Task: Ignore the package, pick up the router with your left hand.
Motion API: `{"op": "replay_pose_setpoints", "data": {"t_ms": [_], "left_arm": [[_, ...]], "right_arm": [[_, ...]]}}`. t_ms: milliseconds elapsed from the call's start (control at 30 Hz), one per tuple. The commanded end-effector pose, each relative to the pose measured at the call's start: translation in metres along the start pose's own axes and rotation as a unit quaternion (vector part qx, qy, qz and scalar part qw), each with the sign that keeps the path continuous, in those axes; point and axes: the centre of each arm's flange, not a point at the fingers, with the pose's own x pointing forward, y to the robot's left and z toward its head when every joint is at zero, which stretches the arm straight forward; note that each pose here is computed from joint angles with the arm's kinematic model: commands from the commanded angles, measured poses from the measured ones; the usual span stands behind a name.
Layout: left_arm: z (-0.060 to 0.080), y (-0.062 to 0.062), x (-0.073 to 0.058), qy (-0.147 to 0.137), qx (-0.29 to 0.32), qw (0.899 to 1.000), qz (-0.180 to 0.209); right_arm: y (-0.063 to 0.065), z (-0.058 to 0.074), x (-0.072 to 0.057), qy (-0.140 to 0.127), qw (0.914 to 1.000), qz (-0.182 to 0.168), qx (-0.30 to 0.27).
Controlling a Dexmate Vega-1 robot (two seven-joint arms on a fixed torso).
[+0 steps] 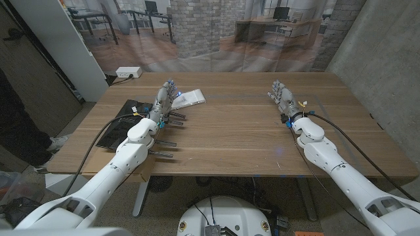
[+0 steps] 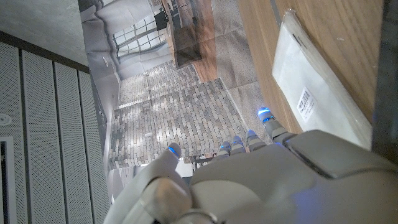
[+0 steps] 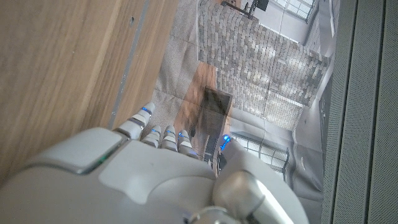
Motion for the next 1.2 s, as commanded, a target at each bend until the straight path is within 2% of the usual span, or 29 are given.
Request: {"op": "replay_pose_setpoints", "data": {"t_ms": [33,667,1200], "left_arm": [[0.007,0.001,-0.002,-0.011,-0.003,1.0,0.004],[0.027,0.003,-0.008,-0.032,0.025,0.999,0.009],[0.048,0.011,-0.01,-0.042,0.057,0.997,0.022]], "right_arm": [[-0.001,-0.001,-0.001,0.005,0.9999,0.005,-0.009],[0.0,-0.002,-0.003,0.006,0.9999,0.008,-0.006],[0.0,-0.005,-0.002,0.008,0.9999,0.007,-0.004]]}}
